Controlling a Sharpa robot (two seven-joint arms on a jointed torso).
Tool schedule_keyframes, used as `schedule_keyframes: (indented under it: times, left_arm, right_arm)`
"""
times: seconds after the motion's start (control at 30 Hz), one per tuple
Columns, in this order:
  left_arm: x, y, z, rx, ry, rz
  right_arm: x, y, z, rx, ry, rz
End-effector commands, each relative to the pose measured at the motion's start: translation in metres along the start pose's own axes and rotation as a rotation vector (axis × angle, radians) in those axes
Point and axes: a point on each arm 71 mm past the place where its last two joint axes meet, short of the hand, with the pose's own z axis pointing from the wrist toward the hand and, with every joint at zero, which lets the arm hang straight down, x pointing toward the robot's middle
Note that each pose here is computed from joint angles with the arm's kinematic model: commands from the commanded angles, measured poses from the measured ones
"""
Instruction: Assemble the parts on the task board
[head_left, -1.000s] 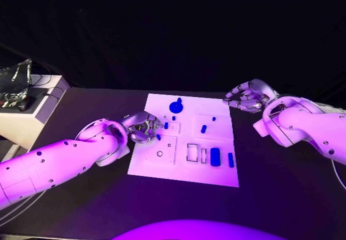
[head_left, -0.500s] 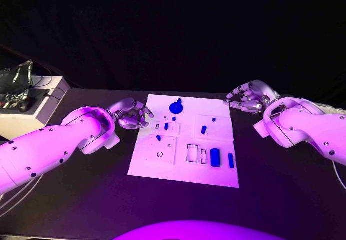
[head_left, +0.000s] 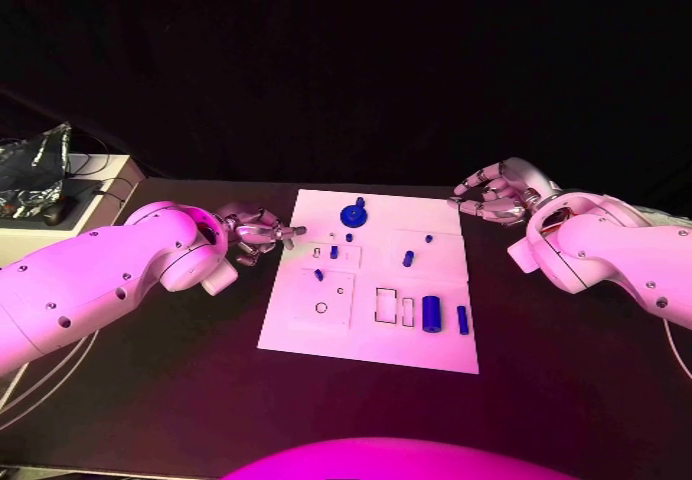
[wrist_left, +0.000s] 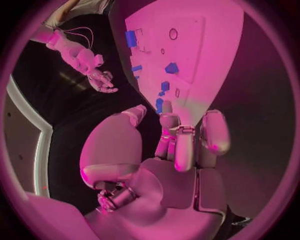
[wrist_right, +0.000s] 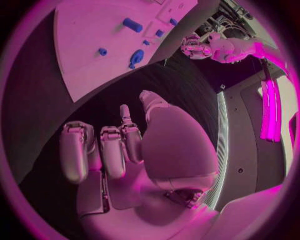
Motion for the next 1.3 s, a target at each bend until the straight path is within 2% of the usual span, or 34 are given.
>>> schedule_keyframes:
  times: [0.03,0.3,0.5,0.7,0.9,1.3]
  left_arm:
    - [0.0103,0.0032,0.0053,-0.138,0.126,-0.001]
    - [0.0101,-0.0131,0.0216,-0.202,0.177,0.06]
    - [0.0098,-0.0302,0.0323,-0.23,0.2,0.096]
    - [0.0172,-0.0434,0.039,-0.246,0.244,0.13]
    - [0.0235,-0.0468,0.0435,-0.27,0.303,0.177]
    - [0.0337,-0.0448,0.0466,-0.301,0.408,0.186]
  right_arm:
    - [0.0,-0.001,0.002,-0.004,0.001,-0.01]
    - [-0.005,-0.003,0.007,0.007,-0.017,-0.015]
    - [-0.007,-0.003,0.012,0.009,-0.026,-0.019]
    - [-0.005,-0.001,0.014,0.005,-0.024,-0.019]
    - [-0.004,0.0,0.016,0.004,-0.022,-0.02]
    - [-0.003,0.001,0.017,0.003,-0.021,-0.019]
